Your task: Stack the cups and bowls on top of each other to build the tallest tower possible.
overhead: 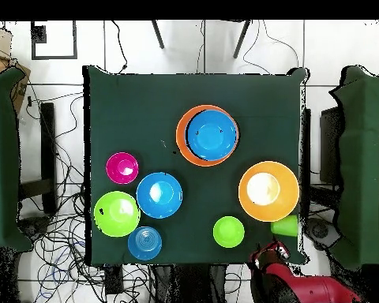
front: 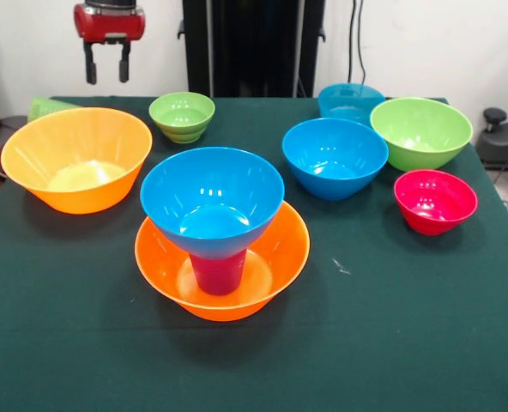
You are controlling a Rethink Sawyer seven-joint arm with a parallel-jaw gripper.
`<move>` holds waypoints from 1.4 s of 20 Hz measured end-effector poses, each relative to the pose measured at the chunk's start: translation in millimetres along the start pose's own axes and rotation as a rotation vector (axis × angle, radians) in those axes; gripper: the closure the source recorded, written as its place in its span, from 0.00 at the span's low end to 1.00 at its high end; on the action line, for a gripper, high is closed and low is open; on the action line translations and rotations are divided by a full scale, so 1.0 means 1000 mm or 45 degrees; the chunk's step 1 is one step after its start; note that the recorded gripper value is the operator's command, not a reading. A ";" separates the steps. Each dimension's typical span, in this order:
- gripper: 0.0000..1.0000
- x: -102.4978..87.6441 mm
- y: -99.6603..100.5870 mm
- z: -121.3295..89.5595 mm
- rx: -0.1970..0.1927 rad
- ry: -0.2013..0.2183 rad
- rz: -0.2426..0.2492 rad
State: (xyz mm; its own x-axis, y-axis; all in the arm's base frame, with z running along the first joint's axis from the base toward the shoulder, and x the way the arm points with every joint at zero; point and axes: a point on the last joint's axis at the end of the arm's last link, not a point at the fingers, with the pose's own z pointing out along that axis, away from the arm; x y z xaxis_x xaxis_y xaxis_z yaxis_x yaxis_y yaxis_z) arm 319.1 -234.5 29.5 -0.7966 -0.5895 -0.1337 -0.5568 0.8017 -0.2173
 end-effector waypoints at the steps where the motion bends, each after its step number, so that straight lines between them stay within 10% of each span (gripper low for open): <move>1: 0.00 -0.001 -0.001 -0.001 0.004 -0.001 -0.002; 28: 0.00 -0.034 0.010 -0.007 -0.023 -0.030 0.072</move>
State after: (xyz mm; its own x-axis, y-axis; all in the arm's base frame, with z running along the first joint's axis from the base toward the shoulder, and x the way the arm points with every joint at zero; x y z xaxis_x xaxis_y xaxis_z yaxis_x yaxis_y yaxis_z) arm 339.2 -205.4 38.7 -0.8213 -0.5451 -0.1682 -0.5153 0.8354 -0.1914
